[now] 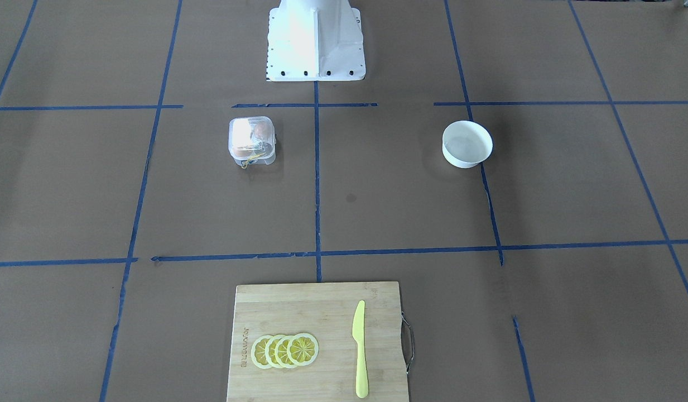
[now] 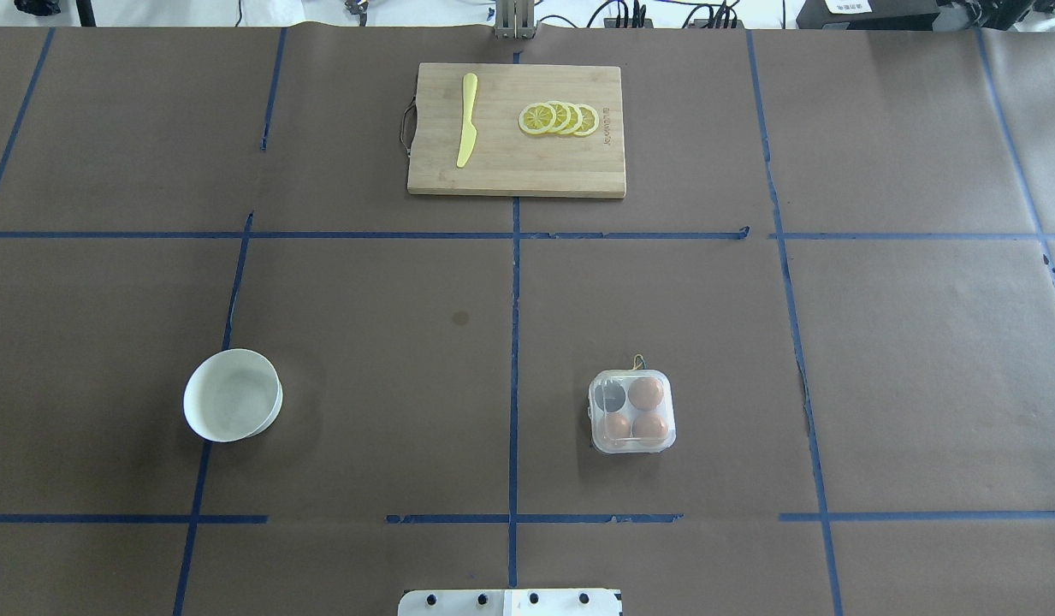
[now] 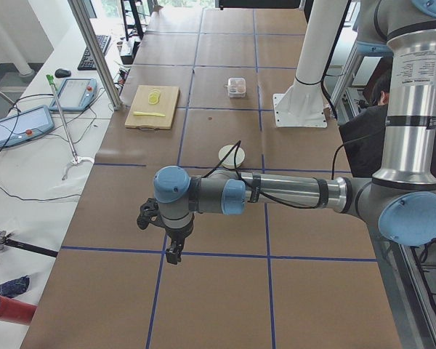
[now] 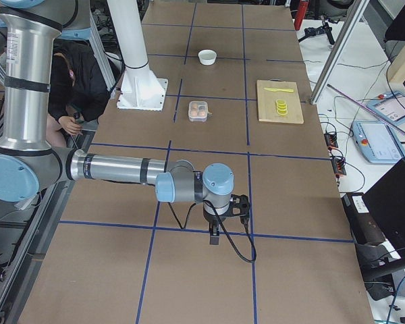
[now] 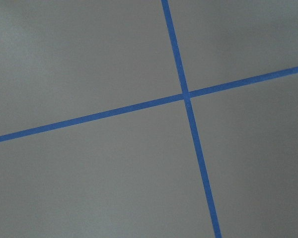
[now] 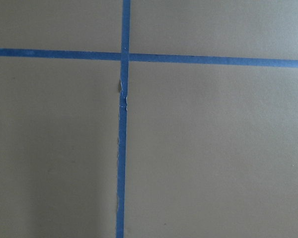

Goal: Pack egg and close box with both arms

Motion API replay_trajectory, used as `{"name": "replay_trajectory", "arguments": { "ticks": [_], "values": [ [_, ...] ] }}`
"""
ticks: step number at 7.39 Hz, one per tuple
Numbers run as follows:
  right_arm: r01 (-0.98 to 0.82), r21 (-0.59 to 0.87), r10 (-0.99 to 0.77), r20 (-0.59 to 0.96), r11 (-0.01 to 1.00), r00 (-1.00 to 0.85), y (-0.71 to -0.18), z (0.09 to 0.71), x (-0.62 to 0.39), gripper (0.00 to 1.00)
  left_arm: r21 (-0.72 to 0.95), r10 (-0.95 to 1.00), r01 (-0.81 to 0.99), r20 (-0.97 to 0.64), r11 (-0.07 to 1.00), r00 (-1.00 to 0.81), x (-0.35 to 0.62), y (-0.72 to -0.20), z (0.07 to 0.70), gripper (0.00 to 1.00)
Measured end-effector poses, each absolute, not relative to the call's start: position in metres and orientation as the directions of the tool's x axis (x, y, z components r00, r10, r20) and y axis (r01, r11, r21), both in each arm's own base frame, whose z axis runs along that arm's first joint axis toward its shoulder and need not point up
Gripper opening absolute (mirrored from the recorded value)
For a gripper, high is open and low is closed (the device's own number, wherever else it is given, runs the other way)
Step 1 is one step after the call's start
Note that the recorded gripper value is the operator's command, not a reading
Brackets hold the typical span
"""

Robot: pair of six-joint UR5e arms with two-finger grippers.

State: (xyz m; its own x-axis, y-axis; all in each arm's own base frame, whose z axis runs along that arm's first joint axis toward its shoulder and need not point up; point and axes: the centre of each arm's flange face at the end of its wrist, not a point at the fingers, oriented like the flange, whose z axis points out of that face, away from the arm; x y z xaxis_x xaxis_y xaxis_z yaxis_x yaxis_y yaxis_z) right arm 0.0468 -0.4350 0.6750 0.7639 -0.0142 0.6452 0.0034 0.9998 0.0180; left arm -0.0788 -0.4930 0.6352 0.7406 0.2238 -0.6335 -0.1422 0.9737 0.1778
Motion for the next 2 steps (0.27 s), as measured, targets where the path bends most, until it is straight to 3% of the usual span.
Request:
{"name": "replay_trajectory", "arguments": {
  "ticks": [2],
  "values": [
    [0.005,0.017,-0.015,0.644,1.0,0.764,-0.4352,0.6751,0.0457,1.0,0.179,0.225,-0.142,-0.633,0.974,0.741,-0.0788,-0.4931,0.635,1.0]
  ]
}}
